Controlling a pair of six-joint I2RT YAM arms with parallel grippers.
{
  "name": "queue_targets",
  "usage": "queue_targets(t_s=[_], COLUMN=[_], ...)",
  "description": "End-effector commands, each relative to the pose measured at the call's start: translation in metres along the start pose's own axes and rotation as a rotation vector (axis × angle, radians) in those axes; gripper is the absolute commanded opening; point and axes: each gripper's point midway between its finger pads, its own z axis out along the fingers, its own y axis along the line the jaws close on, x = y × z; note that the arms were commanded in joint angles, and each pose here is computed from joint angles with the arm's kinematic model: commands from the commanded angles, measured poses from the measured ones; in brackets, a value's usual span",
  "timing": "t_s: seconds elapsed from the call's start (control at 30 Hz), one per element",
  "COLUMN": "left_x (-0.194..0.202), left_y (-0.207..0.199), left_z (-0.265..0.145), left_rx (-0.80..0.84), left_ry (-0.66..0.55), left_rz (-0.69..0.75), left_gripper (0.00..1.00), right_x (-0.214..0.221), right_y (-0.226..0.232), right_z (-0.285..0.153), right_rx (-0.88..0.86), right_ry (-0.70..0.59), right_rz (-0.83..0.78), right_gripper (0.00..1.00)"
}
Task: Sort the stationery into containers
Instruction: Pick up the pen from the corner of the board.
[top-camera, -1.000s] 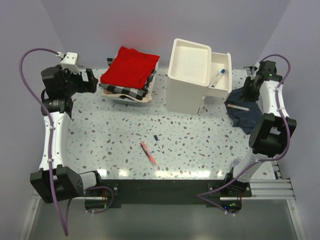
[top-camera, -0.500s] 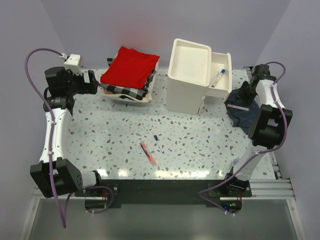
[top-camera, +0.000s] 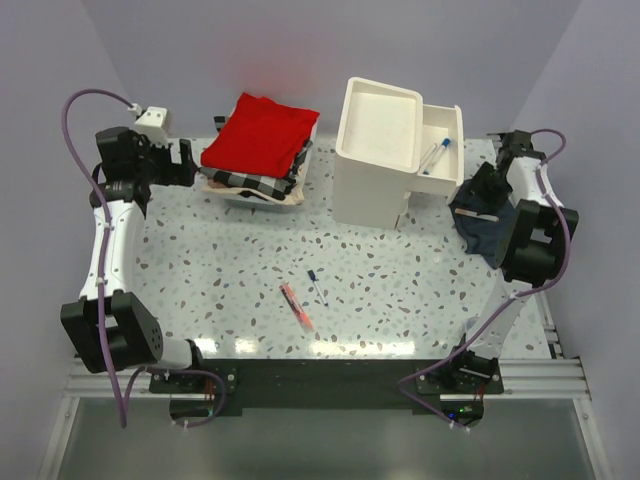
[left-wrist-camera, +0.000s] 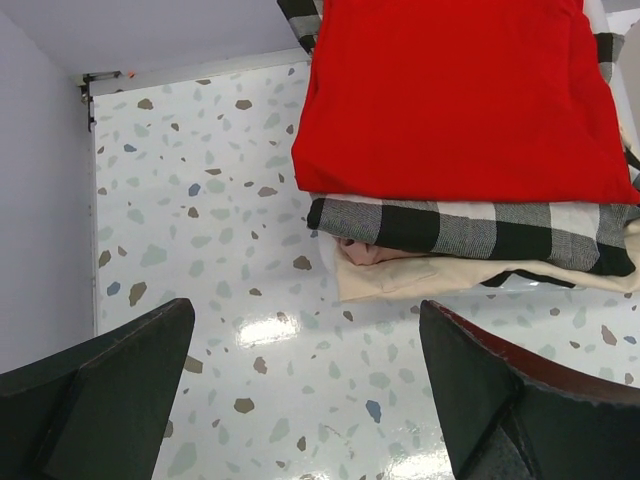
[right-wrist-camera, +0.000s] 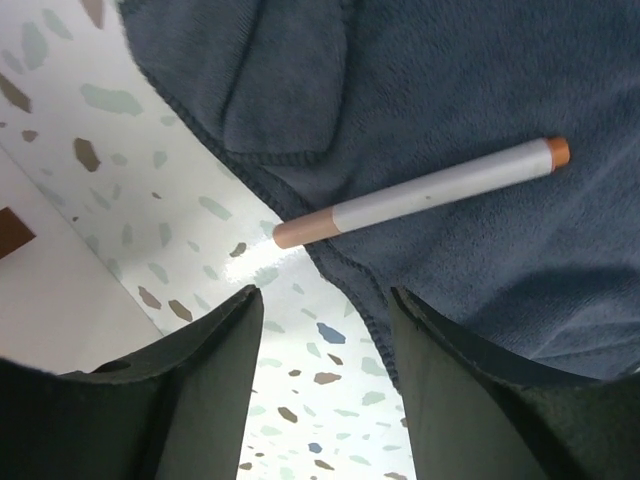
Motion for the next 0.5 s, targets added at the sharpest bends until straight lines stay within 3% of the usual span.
queue_targets(t_s=[0.0, 0.17, 0.47], left_x=[-0.020, -0.015, -0.008], left_y=[0.009, 0.002, -0.003], left_z=[-0.002, 0.006, 0.011], left_rx=[-0.021, -0.005, 0.000], left_ry=[-0.030, -0.006, 0.018], left_rz=[0.042, 0.057, 0.074], left_gripper=[1.00, 1.00, 1.00], right_x=[0.011, -0.005, -0.002], right_y=[-0.002, 0.004, 0.002], right_z=[-0.004, 0.001, 0.021], right_rx=[0.045, 0.041, 0.053], right_ry=[0.014, -0.016, 0.014], right_rz=[0.071, 0.077, 0.077], right_gripper=[0.57, 0.51, 0.51])
